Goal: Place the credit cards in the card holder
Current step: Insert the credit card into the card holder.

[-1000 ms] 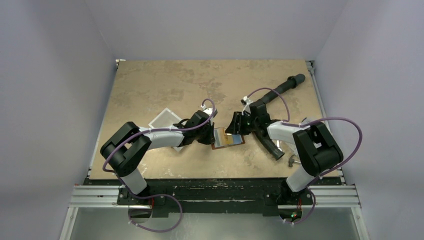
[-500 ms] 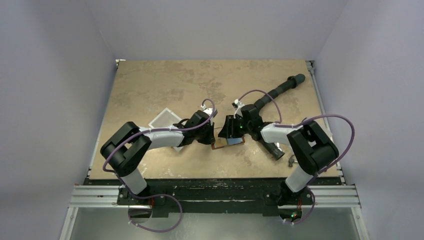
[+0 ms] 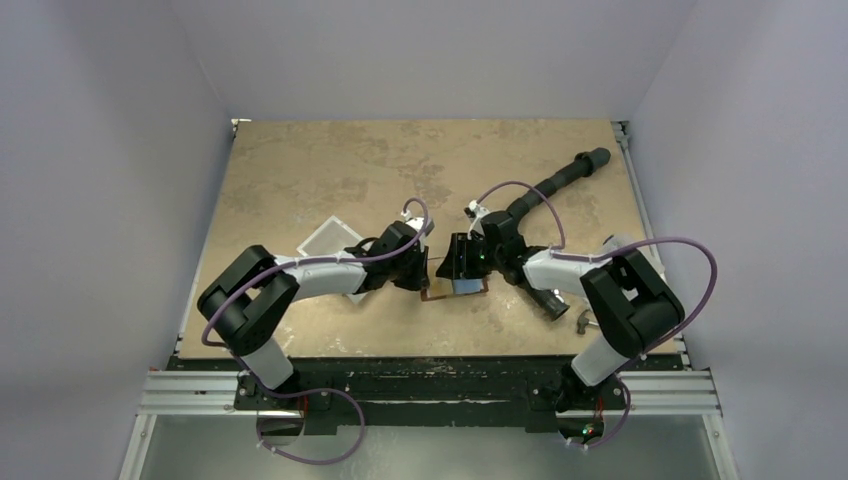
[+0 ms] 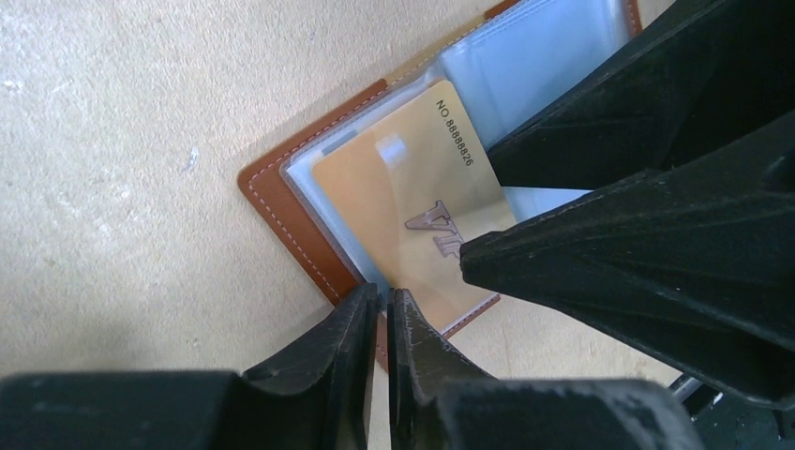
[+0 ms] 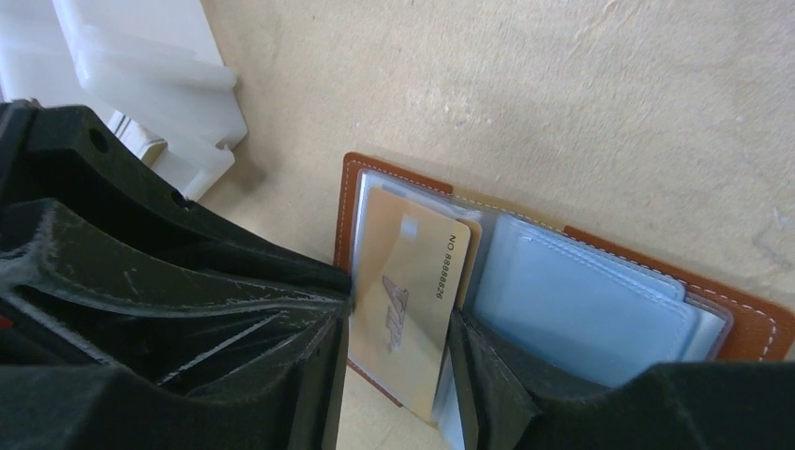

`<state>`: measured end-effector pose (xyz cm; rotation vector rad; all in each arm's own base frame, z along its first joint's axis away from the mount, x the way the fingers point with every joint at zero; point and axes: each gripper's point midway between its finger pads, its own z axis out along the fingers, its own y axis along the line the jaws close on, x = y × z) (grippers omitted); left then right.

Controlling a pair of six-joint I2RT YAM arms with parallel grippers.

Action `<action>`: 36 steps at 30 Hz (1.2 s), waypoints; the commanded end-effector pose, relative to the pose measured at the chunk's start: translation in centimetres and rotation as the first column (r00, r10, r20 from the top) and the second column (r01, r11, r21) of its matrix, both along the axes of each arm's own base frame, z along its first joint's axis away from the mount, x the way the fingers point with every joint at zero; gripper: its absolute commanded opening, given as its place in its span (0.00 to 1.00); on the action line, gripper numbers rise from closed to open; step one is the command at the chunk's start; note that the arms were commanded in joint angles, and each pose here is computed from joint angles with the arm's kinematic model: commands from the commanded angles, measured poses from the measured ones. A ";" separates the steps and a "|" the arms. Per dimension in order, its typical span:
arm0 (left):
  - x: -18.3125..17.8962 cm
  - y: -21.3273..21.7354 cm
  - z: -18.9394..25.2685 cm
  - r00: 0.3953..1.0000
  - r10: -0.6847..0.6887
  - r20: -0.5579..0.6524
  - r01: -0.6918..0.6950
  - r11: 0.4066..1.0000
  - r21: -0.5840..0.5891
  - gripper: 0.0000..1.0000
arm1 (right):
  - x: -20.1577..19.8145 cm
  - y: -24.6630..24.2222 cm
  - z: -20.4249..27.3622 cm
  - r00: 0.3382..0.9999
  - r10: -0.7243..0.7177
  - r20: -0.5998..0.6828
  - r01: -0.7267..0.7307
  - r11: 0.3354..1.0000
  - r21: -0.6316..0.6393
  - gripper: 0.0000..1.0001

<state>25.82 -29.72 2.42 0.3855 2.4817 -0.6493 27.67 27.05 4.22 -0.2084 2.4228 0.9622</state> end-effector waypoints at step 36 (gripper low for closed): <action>-1.0 -1.5 1.2 0.999 -0.043 -0.005 0.043 0.999 0.000 0.08 | -2.0 -1.5 1.9 0.995 -0.066 0.071 0.068 0.997 -0.025 0.58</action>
